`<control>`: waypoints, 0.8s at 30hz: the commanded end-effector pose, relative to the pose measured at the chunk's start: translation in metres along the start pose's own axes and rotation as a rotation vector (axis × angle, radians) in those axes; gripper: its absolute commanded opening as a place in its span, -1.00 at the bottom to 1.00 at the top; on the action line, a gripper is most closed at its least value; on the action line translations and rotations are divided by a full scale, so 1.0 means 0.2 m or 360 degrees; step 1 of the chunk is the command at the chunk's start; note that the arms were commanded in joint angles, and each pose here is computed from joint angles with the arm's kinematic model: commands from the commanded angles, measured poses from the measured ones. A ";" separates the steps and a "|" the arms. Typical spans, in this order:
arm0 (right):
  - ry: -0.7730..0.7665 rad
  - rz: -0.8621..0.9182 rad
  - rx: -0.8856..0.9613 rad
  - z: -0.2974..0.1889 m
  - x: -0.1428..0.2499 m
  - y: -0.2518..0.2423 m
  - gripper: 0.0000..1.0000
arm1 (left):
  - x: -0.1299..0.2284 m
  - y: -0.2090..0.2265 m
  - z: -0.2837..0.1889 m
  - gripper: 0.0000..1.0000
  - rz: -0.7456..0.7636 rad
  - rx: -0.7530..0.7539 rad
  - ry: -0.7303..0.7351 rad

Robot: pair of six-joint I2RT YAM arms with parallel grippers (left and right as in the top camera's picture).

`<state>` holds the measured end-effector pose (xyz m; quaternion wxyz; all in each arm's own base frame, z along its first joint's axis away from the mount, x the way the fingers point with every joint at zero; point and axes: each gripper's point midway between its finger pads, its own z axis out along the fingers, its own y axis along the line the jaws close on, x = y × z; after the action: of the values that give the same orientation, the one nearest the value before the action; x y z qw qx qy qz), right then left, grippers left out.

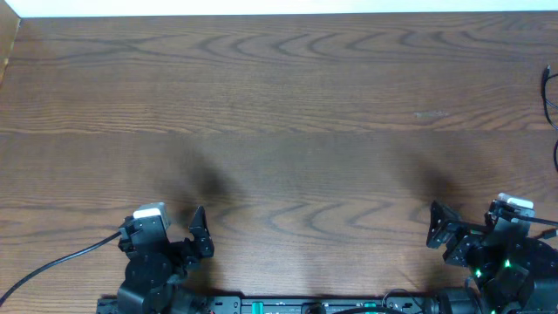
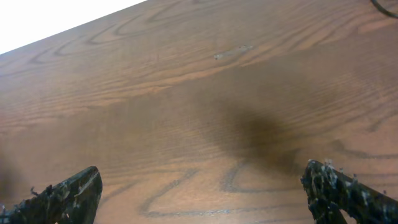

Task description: Untangle cables

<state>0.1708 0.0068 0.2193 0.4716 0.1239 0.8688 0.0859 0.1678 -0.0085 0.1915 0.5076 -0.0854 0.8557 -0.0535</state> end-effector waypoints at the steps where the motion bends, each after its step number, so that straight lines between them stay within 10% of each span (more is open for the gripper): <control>1: 0.0028 0.0058 0.0028 0.02 0.03 -0.02 0.98 | 0.02 0.01 0.00 0.96 -0.0022 -0.0009 0.0021; 24: 0.0076 0.0056 0.0045 0.02 0.06 -0.03 0.98 | 0.06 0.02 0.00 0.96 -0.0003 -0.0030 0.0066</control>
<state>0.1658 0.0050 0.2093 0.4521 0.1407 0.8767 0.0852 0.1626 -0.0062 0.1825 0.4902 -0.0880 0.8658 -0.0472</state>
